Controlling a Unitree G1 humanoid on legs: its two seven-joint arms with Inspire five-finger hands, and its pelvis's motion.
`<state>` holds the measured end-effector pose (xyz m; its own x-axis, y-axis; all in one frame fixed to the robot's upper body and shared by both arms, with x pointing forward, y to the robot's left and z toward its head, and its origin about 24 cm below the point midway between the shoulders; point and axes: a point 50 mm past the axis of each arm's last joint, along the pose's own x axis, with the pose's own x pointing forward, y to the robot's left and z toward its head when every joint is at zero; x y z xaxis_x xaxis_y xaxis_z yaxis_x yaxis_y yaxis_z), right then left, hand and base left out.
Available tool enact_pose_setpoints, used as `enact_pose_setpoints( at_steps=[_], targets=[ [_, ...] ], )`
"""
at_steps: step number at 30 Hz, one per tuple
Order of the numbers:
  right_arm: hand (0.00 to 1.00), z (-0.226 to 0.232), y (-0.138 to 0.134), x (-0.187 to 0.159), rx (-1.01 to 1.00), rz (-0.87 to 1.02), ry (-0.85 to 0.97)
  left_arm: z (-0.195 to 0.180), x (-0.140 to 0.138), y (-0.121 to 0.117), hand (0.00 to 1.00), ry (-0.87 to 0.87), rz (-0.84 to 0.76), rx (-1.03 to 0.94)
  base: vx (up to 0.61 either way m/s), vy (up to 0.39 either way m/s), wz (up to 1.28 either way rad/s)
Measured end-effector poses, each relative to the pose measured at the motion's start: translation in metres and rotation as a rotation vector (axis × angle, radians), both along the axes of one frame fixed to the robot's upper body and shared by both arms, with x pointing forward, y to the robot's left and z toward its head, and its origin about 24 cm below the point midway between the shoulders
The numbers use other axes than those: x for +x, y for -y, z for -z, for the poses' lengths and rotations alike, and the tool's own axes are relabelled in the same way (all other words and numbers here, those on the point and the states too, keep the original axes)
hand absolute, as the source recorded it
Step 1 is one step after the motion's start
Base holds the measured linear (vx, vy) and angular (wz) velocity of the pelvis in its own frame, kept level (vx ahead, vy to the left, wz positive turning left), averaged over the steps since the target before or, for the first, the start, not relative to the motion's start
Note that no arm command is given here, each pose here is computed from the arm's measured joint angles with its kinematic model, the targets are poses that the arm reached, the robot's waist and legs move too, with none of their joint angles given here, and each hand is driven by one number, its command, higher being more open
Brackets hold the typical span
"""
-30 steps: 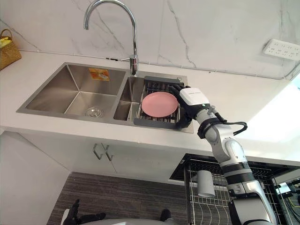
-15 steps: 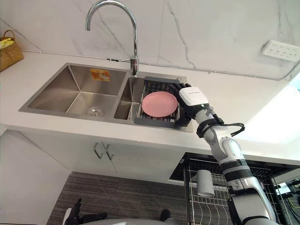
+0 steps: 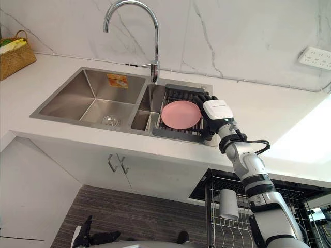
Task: Walk over to the sink, pick up the cup, carry it to the dishwasher, place the cup inside the dishwasher, then close the dishwasher door
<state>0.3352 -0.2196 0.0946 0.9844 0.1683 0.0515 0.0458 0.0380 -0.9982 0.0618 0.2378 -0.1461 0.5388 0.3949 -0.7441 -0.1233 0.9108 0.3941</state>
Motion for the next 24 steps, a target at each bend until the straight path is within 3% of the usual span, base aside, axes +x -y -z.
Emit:
enact_pose_setpoints(
  at_steps=[13, 14, 24],
  targets=[
    [1.00, 0.012, 0.005, 0.000, 0.004, 0.047, 0.008, 0.000, 0.004, 0.002, 1.00, 0.007, 0.009, 0.002, -0.03, 0.005, 0.04],
    [0.00, 0.012, 0.005, 0.000, 0.000, 0.047, 0.011, 0.000, 0.004, 0.002, 1.00, 0.008, 0.010, 0.002, -0.03, 0.008, 0.00],
    [0.00, 0.022, -0.004, -0.002, -0.080, 0.007, 0.094, -0.001, 0.005, 0.002, 1.00, 0.016, 0.003, 0.007, 0.00, 0.001, 0.00]
  ],
)
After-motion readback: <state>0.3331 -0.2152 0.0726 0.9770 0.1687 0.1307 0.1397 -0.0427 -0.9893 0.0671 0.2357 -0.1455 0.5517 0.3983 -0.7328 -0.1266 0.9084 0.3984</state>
